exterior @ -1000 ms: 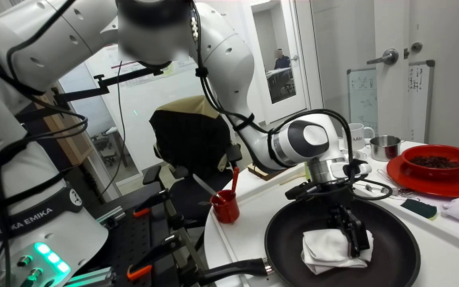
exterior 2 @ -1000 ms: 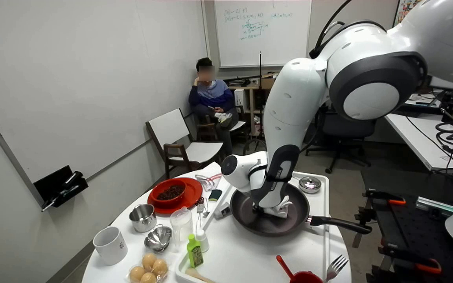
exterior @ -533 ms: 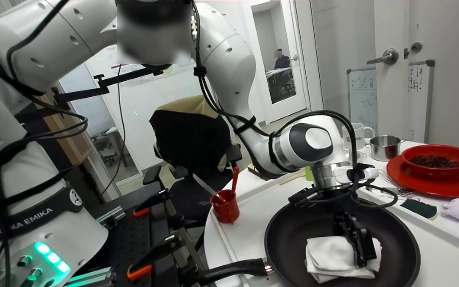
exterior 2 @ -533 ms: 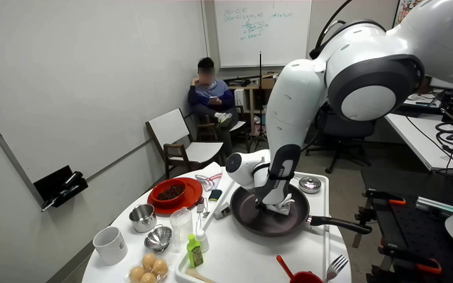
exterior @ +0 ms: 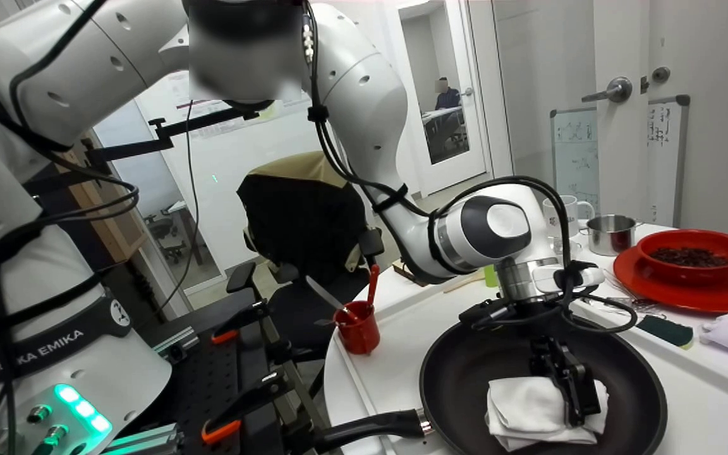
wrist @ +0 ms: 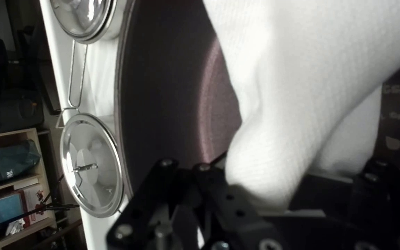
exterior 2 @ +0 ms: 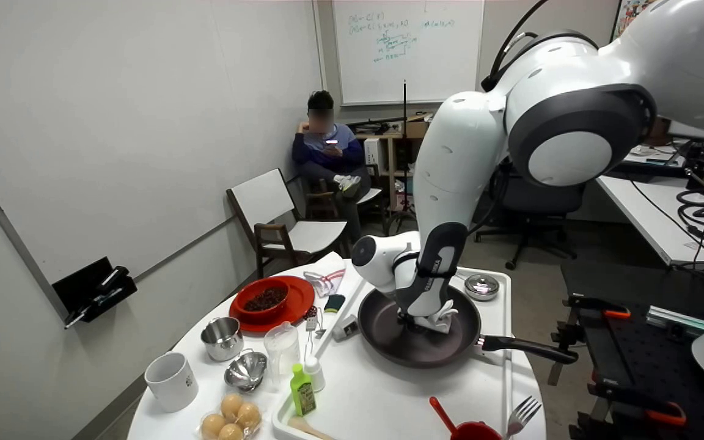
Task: Wipe the black pan with the white cloth
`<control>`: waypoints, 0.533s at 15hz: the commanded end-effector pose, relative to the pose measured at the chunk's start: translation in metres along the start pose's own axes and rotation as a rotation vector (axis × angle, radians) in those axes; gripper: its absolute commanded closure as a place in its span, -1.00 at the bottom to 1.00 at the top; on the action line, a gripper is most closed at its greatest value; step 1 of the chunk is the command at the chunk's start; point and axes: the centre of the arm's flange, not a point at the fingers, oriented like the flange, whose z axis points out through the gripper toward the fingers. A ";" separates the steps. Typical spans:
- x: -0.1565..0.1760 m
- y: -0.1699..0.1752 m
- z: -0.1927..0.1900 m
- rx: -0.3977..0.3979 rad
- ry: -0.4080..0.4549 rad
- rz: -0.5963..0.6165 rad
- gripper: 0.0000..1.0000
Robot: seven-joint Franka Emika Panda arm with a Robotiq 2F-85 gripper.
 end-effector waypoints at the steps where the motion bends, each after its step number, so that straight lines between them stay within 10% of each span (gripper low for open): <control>1: 0.012 0.009 0.023 0.060 -0.031 -0.051 0.92; 8: 0.014 0.030 0.018 0.052 -0.042 -0.065 0.92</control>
